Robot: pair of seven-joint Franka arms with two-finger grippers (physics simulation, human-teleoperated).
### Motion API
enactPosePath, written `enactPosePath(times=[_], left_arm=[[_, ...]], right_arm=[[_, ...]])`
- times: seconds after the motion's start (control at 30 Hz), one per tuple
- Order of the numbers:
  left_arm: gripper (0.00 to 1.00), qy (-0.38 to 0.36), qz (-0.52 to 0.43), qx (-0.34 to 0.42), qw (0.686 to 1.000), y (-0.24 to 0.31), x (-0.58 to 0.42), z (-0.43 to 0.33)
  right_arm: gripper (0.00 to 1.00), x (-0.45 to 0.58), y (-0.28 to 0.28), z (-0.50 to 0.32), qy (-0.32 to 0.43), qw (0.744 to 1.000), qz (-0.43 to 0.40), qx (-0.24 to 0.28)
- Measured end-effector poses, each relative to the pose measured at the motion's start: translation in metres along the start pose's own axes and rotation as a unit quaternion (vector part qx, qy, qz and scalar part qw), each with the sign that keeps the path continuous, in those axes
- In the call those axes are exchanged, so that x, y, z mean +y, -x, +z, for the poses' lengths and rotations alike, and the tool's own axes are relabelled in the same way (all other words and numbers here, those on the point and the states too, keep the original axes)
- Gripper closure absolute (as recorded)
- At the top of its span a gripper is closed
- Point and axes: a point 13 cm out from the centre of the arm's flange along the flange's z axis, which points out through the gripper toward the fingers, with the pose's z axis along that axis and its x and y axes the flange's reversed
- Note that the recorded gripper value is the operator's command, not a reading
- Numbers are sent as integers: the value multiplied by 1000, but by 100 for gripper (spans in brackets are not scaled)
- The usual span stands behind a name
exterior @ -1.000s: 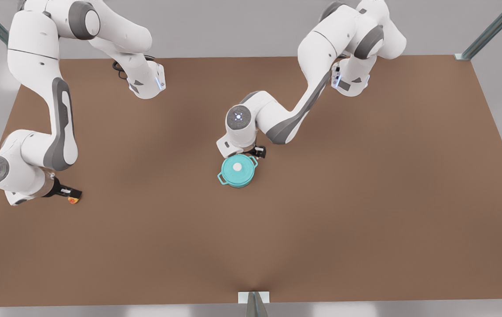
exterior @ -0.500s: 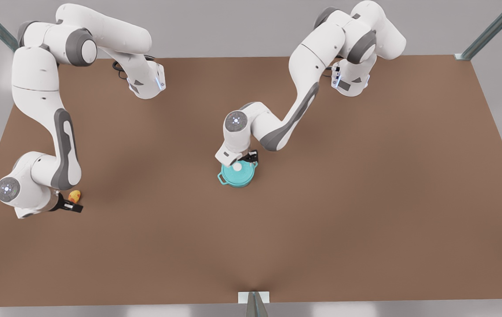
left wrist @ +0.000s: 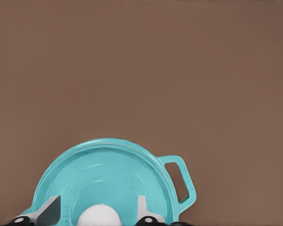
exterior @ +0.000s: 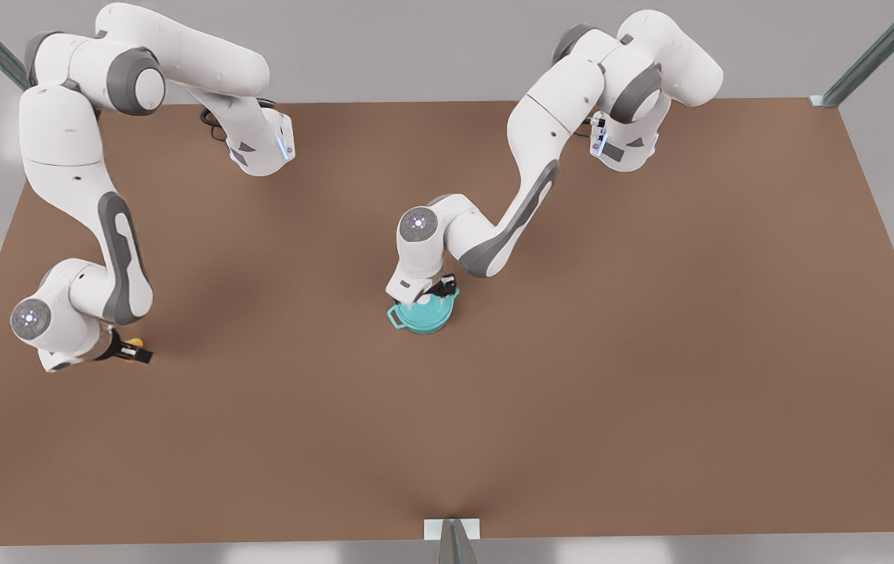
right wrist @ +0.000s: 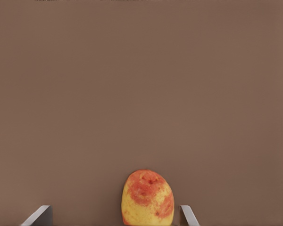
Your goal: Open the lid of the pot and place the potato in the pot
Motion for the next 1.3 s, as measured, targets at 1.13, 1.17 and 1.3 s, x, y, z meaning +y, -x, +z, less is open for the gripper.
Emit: enactPosePath(times=[1.13,1.17,1.3], left_arm=[[0,-4,-170,55,984,275,498,-258],[0,-12,-164,50,985,280,504,-264],[0,-28,-123,37,991,289,502,-277]], right_arm=[[33,1,15,27,-5,998,-41,-56],[32,1,15,27,-5,998,-41,-56],[14,1,15,27,-6,998,-40,-56]])
